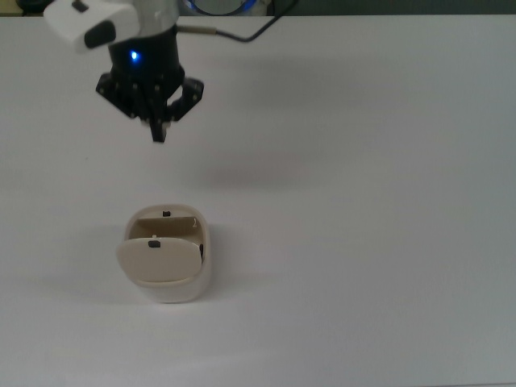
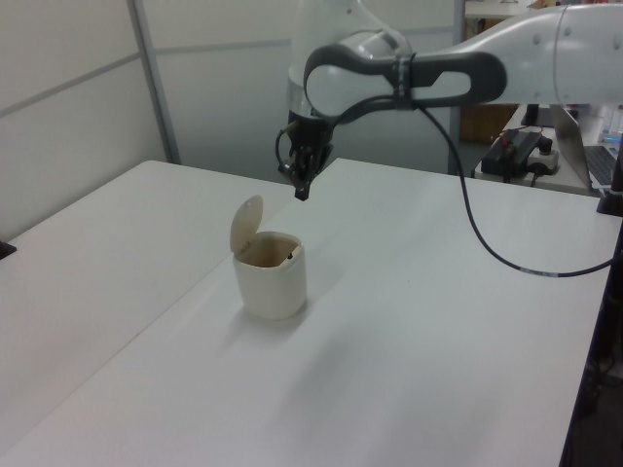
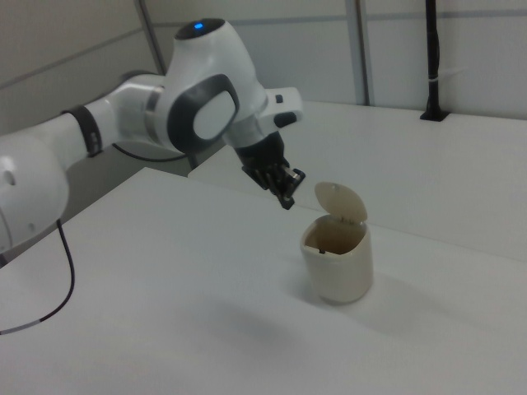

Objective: Open the trash can

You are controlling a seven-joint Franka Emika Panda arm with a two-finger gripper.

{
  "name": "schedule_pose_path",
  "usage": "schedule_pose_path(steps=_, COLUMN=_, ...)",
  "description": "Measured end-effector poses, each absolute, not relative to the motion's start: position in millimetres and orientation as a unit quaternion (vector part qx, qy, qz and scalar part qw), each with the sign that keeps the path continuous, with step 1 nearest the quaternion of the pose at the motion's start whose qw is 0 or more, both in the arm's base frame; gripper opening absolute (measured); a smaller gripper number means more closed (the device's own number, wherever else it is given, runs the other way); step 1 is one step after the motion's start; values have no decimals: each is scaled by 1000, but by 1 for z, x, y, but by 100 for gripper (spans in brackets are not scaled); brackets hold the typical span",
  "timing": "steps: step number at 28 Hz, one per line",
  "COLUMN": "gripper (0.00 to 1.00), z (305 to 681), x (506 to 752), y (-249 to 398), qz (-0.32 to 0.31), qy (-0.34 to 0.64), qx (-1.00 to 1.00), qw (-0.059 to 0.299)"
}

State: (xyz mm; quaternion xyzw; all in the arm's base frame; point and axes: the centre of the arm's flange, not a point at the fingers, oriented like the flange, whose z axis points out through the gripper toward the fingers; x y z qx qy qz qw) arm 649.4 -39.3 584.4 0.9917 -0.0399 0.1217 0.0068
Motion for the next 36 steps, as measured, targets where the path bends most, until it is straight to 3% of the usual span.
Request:
schedule_pose_path(steps=9, gripper=3, z=612, x=610, y=7, qz=55, qy=-6, qx=998, qw=5)
schedule_pose_path(steps=14, gripper=22, z=618, x=595, y=43, qz=28, qy=9, qx=1000, qw=5)
schedule_pose_path(steps=21, gripper=49, z=634, x=578, y=41, qz=16, qy=5, qx=1000, qw=8)
schedule_pose_path(steps=24, gripper=57, z=635, x=577, y=37, qz=17, qy=2, qx=1000, qw=10)
schedule_pose_path(steps=31, gripper=89, z=631, x=577, y=26, qz=12, qy=-7, qx=1000, qw=15)
schedule_pose_path(steps=36, gripper=100, z=628, x=578, y=21, qz=9, qy=-12, qx=1000, qw=16)
